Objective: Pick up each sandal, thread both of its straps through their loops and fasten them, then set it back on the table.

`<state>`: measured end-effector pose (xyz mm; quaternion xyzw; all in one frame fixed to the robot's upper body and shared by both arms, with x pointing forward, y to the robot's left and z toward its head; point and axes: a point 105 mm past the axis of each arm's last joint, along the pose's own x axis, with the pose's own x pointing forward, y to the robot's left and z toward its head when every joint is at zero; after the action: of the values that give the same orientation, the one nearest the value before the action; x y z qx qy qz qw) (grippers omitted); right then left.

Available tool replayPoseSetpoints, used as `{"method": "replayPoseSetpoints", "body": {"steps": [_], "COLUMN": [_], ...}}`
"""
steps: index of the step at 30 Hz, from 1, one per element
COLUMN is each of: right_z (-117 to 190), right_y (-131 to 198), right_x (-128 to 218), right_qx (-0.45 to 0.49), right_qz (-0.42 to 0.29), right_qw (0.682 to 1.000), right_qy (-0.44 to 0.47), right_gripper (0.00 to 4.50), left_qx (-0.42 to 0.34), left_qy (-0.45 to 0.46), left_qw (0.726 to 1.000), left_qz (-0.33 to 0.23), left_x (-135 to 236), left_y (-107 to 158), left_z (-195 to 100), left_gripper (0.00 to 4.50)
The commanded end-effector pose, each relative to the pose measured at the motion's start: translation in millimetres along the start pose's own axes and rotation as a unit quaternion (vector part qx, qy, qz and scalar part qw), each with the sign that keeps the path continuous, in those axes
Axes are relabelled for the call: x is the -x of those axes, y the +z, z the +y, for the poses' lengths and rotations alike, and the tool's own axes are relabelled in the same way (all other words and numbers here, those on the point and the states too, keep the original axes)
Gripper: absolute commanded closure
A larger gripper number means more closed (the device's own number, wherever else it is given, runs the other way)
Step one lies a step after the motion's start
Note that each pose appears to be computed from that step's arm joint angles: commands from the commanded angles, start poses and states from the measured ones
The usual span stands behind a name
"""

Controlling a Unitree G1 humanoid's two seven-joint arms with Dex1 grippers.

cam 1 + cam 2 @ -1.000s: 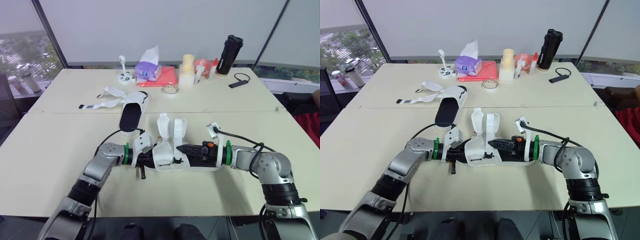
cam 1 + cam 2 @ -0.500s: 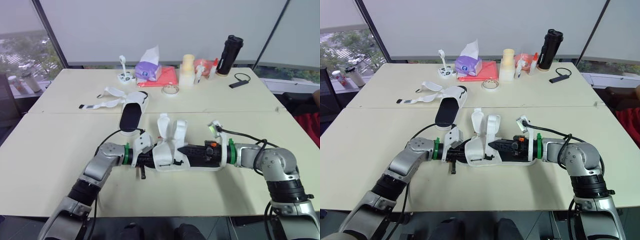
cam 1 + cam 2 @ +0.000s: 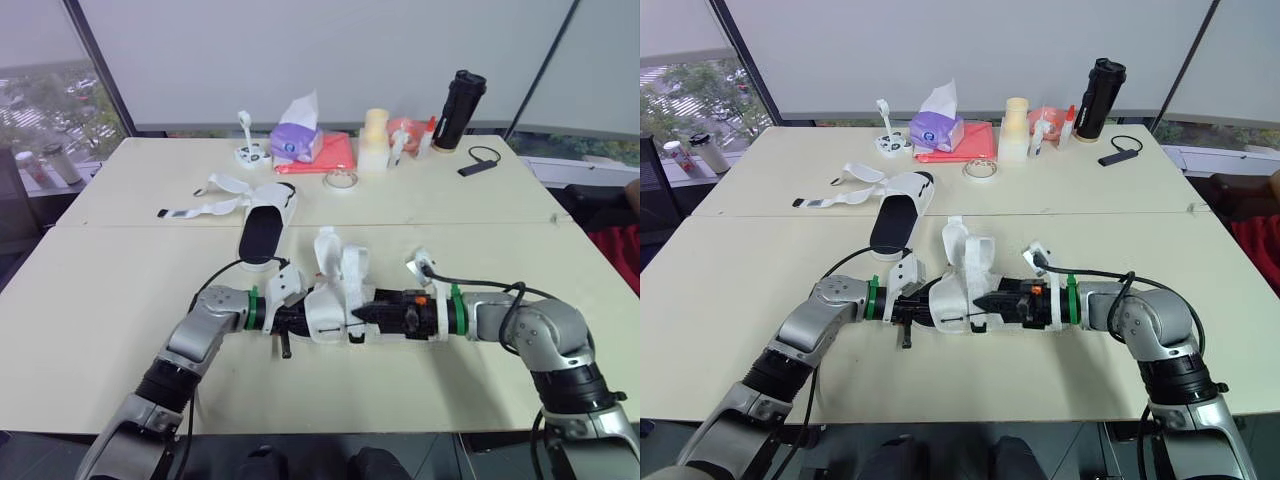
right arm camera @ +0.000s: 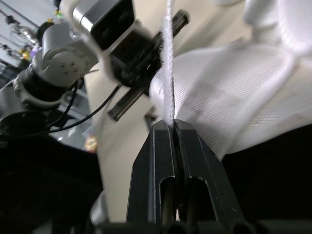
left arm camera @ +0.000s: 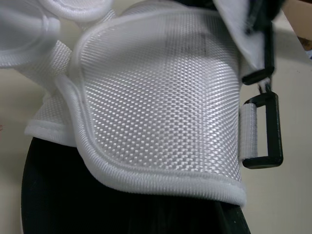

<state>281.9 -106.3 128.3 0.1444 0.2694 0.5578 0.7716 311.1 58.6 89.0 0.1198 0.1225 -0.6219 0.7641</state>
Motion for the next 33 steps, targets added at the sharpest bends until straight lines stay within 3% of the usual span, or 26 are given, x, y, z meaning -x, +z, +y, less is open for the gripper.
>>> {"method": "replayPoseSetpoints", "body": {"steps": [1,8,11,16,20,26,33], "right_z": [12,5,9,13,26,53,38], "right_y": [3,7,11,25,21,-24,-46], "right_x": [2,4,7,22,41,32,18], "right_qx": [0.015,0.028,0.029,0.048,0.06,0.063,0.046], "right_qz": [0.002,-0.012,-0.028,-0.069,-0.075,-0.005,-0.004], "right_qw": [1.0,1.0,0.999,0.996,0.995,0.998,0.997], "right_qy": [0.023,-0.001,0.014,-0.012,-0.025,-0.017,-0.057], "right_gripper": [4.48,4.48,3.62,1.11,1.11,1.11,1.11], "left_qx": [0.029,0.029,0.029,0.029,0.029,0.021,0.02], "left_qy": [-0.008,-0.009,-0.009,-0.009,-0.011,-0.024,-0.027], "left_qw": [0.999,0.999,0.999,0.999,0.999,0.999,0.999], "left_qz": [0.03,0.029,0.03,0.029,0.028,0.027,0.027], "left_x": [-4,-4,-4,-3,-3,-6,-8], "left_y": [-21,-21,-21,-21,-21,-17,-15], "left_z": [-6,-6,-6,-7,-9,-10,-8], "left_gripper": [4.5,4.5,4.5,4.5,4.5,4.5,4.5]}}
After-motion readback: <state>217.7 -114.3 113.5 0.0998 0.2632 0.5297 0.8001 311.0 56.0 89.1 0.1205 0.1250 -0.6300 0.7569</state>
